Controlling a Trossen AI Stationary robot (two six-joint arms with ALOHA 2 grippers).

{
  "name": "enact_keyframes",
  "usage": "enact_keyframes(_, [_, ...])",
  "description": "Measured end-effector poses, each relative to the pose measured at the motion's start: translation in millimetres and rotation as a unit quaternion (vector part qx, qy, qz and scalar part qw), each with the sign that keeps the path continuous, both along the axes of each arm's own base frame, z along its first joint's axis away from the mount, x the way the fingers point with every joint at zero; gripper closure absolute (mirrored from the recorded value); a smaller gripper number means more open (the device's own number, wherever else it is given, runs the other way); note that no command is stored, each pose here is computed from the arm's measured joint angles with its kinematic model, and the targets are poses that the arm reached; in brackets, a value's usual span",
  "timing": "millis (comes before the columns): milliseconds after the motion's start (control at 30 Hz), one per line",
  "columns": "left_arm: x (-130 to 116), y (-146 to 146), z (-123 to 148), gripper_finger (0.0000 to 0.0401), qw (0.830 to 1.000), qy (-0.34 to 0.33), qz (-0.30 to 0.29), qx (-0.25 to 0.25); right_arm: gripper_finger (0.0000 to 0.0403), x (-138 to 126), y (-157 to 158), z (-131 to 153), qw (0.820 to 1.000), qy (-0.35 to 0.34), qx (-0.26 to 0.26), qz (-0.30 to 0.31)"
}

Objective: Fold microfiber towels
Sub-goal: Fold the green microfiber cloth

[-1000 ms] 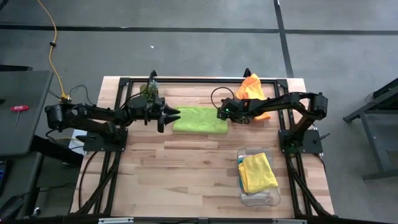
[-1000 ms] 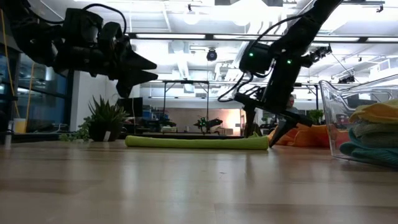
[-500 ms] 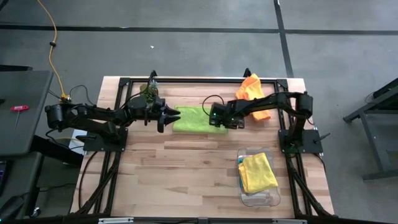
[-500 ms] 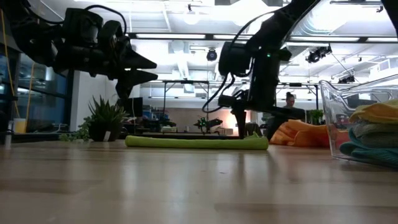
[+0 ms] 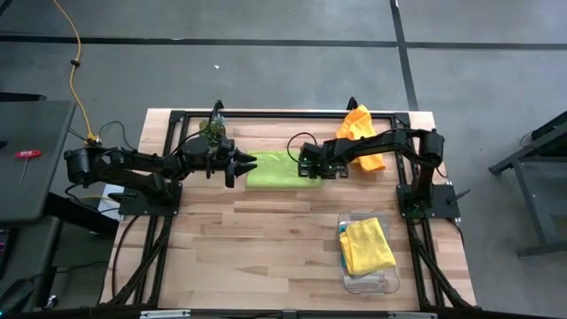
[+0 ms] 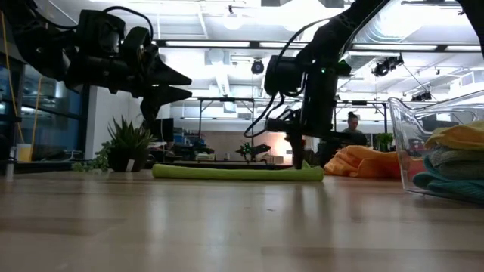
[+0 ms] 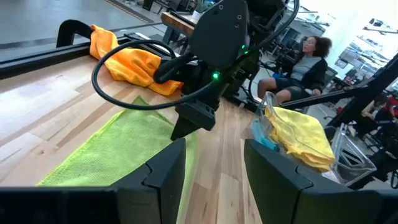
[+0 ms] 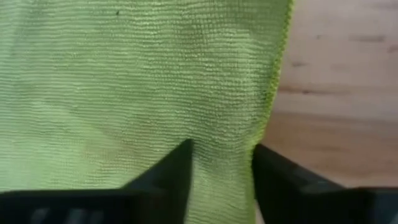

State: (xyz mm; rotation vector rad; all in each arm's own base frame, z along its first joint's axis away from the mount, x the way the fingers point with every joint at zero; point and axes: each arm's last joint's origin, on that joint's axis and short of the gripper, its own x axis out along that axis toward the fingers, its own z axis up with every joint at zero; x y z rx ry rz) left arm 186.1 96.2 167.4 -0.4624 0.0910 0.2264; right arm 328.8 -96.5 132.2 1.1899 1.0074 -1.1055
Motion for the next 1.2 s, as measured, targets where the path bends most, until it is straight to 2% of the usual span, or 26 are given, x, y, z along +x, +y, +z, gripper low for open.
enact_keyframes(100, [0, 0, 0, 0.0247, 1.0, 0.0, 0.0, 0.002, 0.0357, -2, 0, 0, 0.999, 0.016, -0.013, 0.029])
enact_keyframes(167, [0, 0, 0, 0.0247, 1.0, 0.0, 0.0, 0.002, 0.0389, -3, 1, 1, 0.998, 0.024, -0.022, 0.052])
enact_keyframes(367, [0, 1, 0, 0.0247, 1.0, 0.0, 0.009, 0.001, 0.0399, -18, 16, 11, 0.989, 0.102, -0.047, 0.095])
enact_keyframes(767, [0, 1, 0, 0.0247, 1.0, -0.001, 0.019, -0.004, 0.0402, -37, 28, 52, 0.974, 0.127, -0.099, 0.157])
enact_keyframes(1000, [2, -2, 0, 0.0247, 1.0, 0.0, 0.023, -0.002, 0.0402, -57, 31, 76, 0.959, 0.164, -0.124, 0.197])
enact_keyframes(1200, [5, -8, 0, 0.0247, 1.0, 0.002, 0.024, 0.001, 0.0403, -67, 32, 82, 0.941, 0.202, -0.125, 0.24])
